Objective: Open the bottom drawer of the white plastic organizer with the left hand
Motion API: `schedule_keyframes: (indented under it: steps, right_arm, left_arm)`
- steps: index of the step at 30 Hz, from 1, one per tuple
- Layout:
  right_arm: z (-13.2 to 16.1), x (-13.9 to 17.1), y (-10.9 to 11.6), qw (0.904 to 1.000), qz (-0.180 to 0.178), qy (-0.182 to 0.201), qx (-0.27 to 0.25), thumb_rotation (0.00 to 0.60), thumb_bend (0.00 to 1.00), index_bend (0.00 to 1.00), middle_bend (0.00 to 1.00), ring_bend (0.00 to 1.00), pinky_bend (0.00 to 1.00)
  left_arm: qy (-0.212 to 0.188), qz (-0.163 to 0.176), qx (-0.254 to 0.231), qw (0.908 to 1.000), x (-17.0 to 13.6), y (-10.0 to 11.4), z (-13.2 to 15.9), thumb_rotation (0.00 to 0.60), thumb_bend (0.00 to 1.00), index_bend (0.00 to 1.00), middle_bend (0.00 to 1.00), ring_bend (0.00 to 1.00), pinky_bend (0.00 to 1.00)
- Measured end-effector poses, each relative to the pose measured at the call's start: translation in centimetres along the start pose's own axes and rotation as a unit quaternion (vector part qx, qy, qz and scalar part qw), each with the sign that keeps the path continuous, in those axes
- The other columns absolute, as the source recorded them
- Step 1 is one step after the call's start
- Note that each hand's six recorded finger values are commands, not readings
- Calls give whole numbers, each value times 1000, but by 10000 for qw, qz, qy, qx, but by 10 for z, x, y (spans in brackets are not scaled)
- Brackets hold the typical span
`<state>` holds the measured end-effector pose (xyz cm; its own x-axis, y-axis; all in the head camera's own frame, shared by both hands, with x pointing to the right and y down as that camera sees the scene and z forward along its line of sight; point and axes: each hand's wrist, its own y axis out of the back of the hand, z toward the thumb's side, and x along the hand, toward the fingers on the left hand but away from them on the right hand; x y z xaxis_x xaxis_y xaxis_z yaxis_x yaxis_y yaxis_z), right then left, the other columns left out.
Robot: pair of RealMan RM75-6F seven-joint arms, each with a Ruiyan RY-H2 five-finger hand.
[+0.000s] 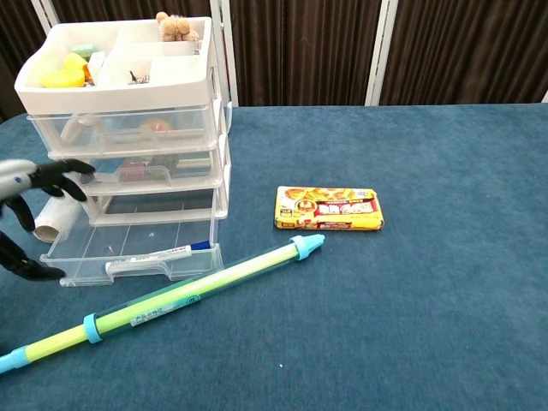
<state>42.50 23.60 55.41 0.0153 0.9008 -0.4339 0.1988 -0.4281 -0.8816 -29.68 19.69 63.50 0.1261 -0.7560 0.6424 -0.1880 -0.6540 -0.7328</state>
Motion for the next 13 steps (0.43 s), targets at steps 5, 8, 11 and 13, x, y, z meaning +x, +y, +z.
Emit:
schedule_keyframes:
  steps: [5, 8, 11, 13]
  right_arm:
    - [-2, -1, 3, 10000, -62, -48, -18, 600, 92, 0, 0, 0, 0]
    - [-3, -2, 4, 9999, -87, -72, -24, 600, 91, 0, 0, 0, 0]
    - [-4, -1, 6, 9999, -129, -99, -31, 600, 92, 0, 0, 0, 0]
    - [-5, -1, 7, 9998, -149, -125, -42, 600, 92, 0, 0, 0, 0]
  left_arm:
    - [-269, 461, 305, 9981, -16, 21, -18, 600, 44, 0, 5, 0, 141]
    - [-430, 800, 600, 9941, -33, 33, -35, 600, 34, 0, 0, 0, 96]
    - [-377, 1103, 916, 9890, -56, 44, -63, 600, 26, 0, 0, 0, 67]
    - [-263, 1317, 1141, 9843, -72, 53, -83, 600, 22, 0, 0, 0, 56]
